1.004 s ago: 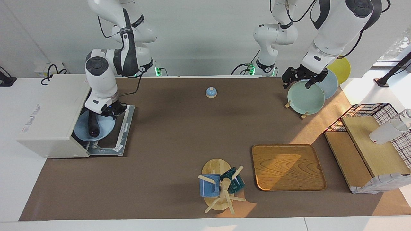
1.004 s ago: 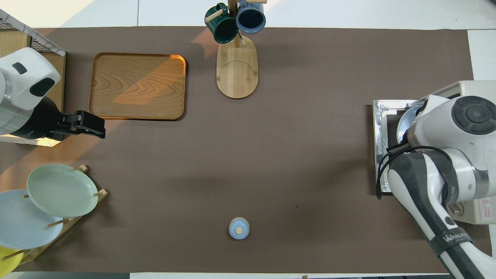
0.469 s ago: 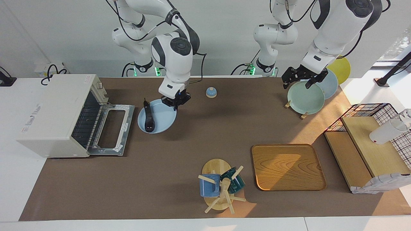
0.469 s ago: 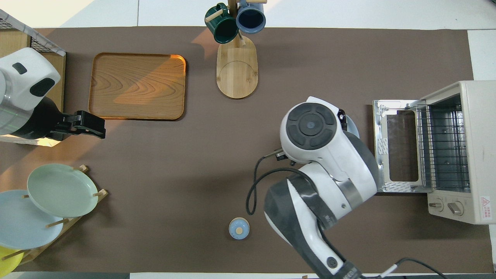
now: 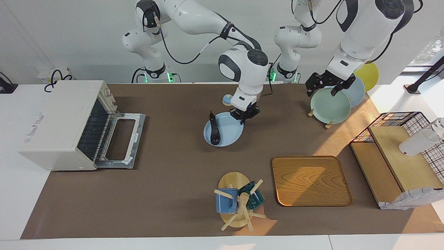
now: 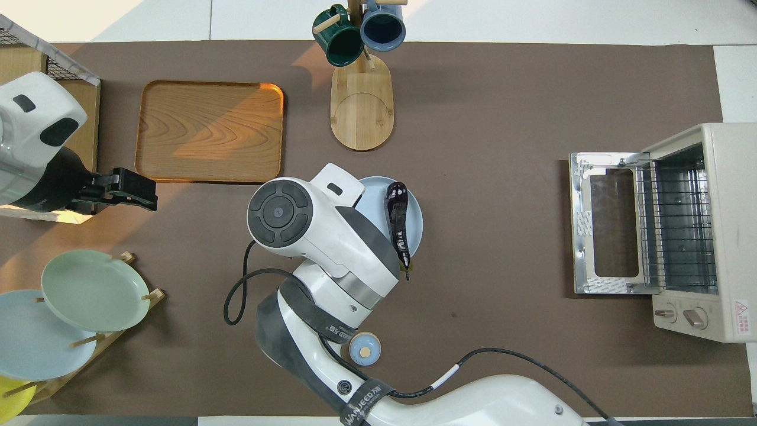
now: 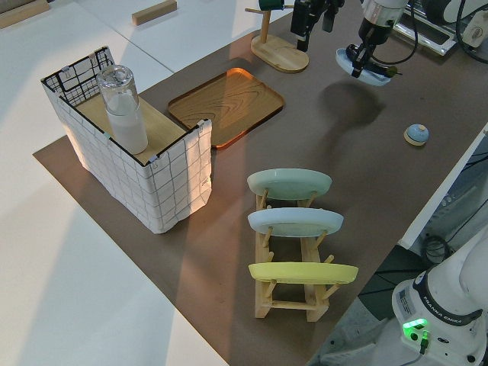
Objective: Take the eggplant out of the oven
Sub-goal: 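Pull the blue plate with eggplant out of the oven with the right gripper, then set the plate on the table with the right gripper while the left gripper approaches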
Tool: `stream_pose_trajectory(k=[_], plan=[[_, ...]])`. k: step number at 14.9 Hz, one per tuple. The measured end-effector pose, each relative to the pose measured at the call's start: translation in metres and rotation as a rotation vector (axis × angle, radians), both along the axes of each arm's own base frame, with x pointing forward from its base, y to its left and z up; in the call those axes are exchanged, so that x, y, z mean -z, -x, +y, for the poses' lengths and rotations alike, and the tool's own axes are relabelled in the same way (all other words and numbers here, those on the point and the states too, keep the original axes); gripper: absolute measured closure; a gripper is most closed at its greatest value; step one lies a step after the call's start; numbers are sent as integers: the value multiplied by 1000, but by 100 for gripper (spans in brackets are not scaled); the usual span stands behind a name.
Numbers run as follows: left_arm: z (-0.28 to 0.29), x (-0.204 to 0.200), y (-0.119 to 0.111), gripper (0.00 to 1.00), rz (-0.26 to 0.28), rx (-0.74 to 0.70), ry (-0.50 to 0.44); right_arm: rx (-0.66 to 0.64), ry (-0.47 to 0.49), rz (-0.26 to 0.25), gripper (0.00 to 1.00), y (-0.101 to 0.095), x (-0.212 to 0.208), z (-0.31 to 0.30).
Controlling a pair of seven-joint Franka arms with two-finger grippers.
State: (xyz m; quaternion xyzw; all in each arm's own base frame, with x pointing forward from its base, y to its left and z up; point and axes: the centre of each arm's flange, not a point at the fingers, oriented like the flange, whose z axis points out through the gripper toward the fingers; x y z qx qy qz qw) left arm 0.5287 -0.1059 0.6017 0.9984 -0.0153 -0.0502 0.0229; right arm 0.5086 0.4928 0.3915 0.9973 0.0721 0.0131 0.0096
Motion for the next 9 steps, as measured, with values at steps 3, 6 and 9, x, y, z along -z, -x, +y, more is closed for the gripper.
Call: stream_pose_trajectory(k=[3,6,9], plan=[[2,0,0,0,0,-4,0,8,-71,-26,97,-1,28,6],[6,0,-1,0,-1,-12,0,37,-145,-45,93,-3,40,5],[12,0,-3,0,-7,-23,1,63,-181,-81,79,-18,21,-3]])
